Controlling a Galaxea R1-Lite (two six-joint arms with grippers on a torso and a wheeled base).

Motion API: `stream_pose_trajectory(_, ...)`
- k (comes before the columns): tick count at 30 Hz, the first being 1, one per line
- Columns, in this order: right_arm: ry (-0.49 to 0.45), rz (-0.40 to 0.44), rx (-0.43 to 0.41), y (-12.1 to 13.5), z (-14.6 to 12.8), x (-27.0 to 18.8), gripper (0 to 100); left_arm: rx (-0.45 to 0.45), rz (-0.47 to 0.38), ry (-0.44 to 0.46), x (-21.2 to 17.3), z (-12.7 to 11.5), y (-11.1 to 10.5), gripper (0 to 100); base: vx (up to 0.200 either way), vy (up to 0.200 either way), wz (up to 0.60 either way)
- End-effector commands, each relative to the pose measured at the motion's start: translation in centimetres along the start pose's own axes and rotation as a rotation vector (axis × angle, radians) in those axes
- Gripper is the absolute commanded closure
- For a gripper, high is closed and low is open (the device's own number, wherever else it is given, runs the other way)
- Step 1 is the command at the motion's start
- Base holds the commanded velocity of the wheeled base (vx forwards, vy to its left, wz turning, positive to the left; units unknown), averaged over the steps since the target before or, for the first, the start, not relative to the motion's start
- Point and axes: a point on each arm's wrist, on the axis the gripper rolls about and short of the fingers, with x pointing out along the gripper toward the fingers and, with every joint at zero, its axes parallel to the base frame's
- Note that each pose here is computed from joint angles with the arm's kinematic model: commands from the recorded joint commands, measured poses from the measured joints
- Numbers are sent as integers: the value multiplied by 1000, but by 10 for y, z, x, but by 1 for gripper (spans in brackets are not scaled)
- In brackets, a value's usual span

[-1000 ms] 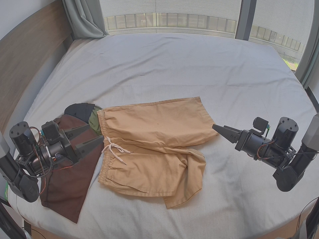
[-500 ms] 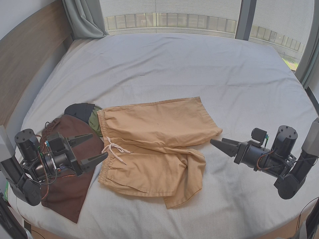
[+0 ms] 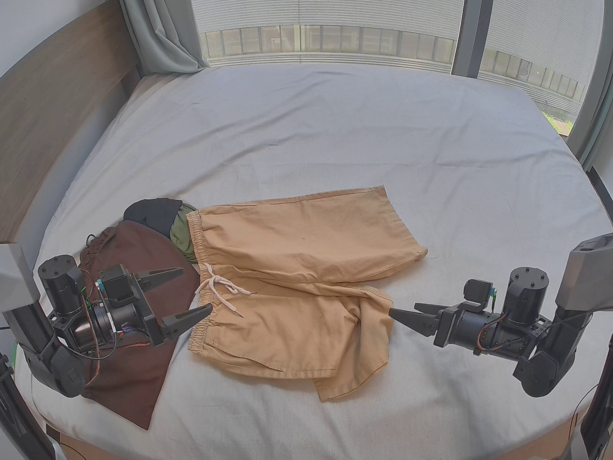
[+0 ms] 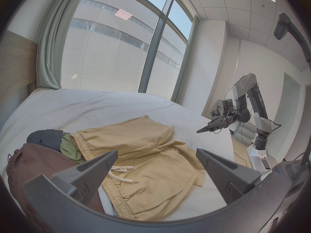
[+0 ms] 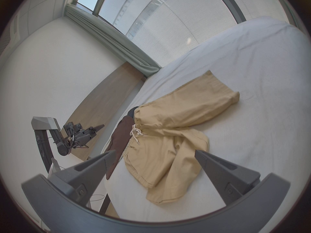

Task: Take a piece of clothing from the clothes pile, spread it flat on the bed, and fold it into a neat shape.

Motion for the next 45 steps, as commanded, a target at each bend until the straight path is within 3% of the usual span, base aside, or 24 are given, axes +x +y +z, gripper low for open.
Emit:
stream_pose_trajectory(1,70,-15,36,-8,-19,9,0,-8,-1,6,1,-2,0,0,0,0,0)
stream_pose_trajectory(9,151,-30,72,-16,-41,19,0,-8,0,4,1,-2,1,0,0,0,0)
stream_pose_trajectory(26,235,-54,136,-28,-68,30,0,-9,-1,7,1,-2,1,0,0,0,0)
stream_pose_trajectory(33,247,-20,203,-17,-70,35,0,-8,0,4,1,-2,1,0,0,0,0)
stream_pose_trajectory(45,269,21,214,-2,-74,40,0,-7,-3,5,1,-2,1,0,0,0,0)
